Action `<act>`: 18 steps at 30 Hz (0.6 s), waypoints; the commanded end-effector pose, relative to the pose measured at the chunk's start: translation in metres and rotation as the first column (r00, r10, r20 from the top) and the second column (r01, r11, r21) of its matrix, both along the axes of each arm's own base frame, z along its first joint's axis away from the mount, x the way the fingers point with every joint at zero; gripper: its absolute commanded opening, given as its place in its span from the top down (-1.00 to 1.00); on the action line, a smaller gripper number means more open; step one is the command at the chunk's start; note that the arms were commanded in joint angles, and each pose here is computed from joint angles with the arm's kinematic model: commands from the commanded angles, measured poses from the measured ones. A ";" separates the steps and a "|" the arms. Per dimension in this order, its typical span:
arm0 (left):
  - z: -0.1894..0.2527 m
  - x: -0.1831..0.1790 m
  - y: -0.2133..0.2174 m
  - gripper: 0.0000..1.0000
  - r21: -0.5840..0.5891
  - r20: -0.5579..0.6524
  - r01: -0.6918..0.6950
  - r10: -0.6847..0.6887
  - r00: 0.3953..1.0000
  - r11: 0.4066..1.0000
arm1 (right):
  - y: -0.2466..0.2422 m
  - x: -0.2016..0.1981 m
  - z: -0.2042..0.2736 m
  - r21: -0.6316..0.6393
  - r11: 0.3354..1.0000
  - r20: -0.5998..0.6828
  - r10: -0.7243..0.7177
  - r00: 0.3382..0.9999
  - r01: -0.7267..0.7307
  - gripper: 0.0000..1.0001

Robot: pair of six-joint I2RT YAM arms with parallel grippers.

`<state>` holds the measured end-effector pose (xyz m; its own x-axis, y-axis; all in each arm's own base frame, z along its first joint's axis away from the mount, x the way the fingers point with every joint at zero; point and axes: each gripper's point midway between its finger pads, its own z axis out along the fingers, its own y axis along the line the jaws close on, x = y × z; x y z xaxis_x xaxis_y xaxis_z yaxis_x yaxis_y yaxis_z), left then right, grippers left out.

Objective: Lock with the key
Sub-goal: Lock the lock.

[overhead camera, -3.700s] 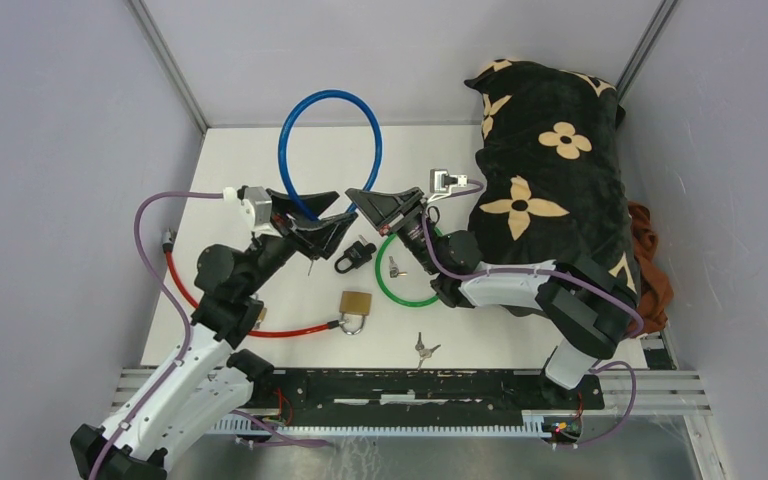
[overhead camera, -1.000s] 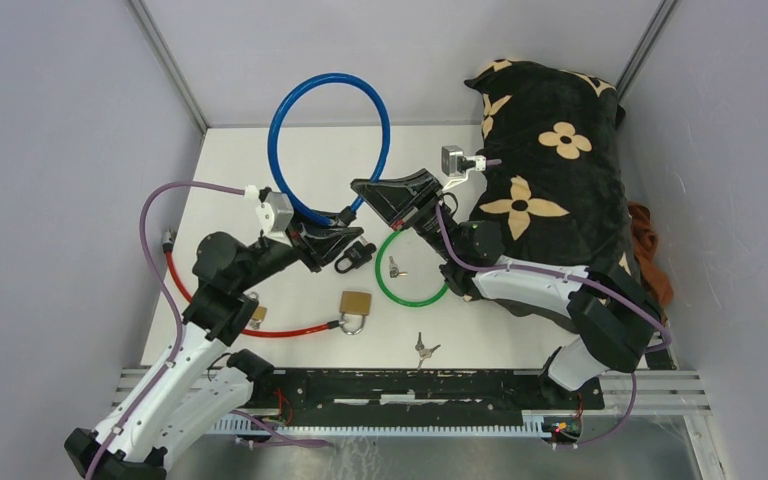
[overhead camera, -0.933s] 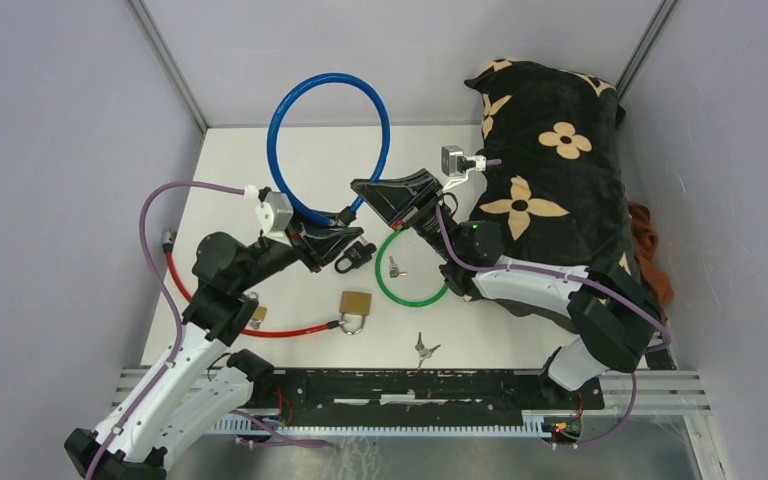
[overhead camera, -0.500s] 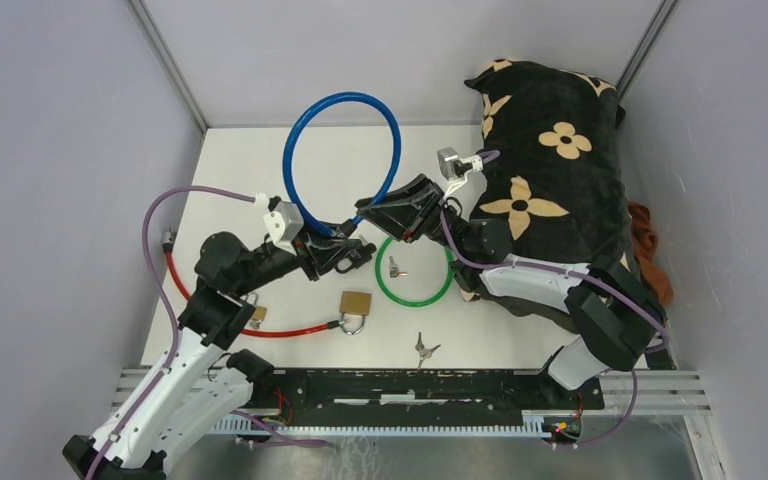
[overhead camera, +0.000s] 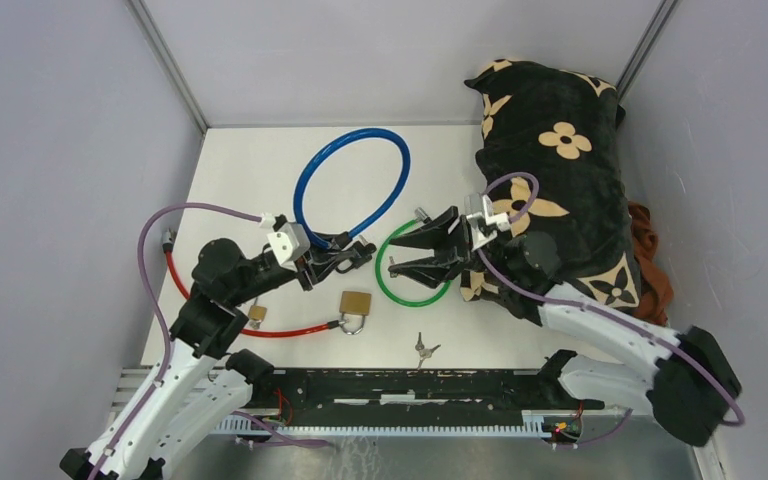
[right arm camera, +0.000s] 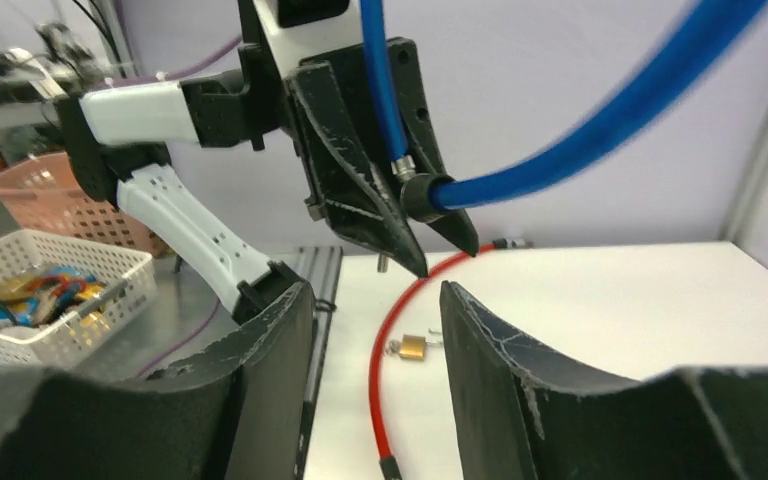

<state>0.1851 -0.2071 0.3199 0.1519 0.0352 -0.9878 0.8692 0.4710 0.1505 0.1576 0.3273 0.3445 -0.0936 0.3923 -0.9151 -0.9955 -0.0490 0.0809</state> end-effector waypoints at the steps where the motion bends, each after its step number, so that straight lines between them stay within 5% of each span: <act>1: -0.001 0.005 0.006 0.95 0.065 0.083 -0.034 0.028 0.996 0.997 | -0.010 0.007 -0.037 -0.300 0.921 0.282 -0.163 0.946 0.248 -0.08; 7: -0.020 -0.005 0.002 0.96 0.170 0.109 0.052 -0.071 0.991 0.984 | 0.008 -0.002 0.019 -0.369 0.880 0.454 -0.110 0.884 0.299 -0.12; 13: -0.015 -0.008 0.002 0.95 0.209 0.119 0.072 -0.099 0.988 0.975 | 0.054 0.014 0.006 -0.615 0.743 0.532 0.143 0.835 0.264 -0.20; 18: -0.010 -0.014 -0.001 0.95 0.169 0.075 0.100 -0.114 0.991 0.981 | 0.055 0.022 -0.024 -0.688 0.671 0.551 0.237 0.800 0.276 -0.21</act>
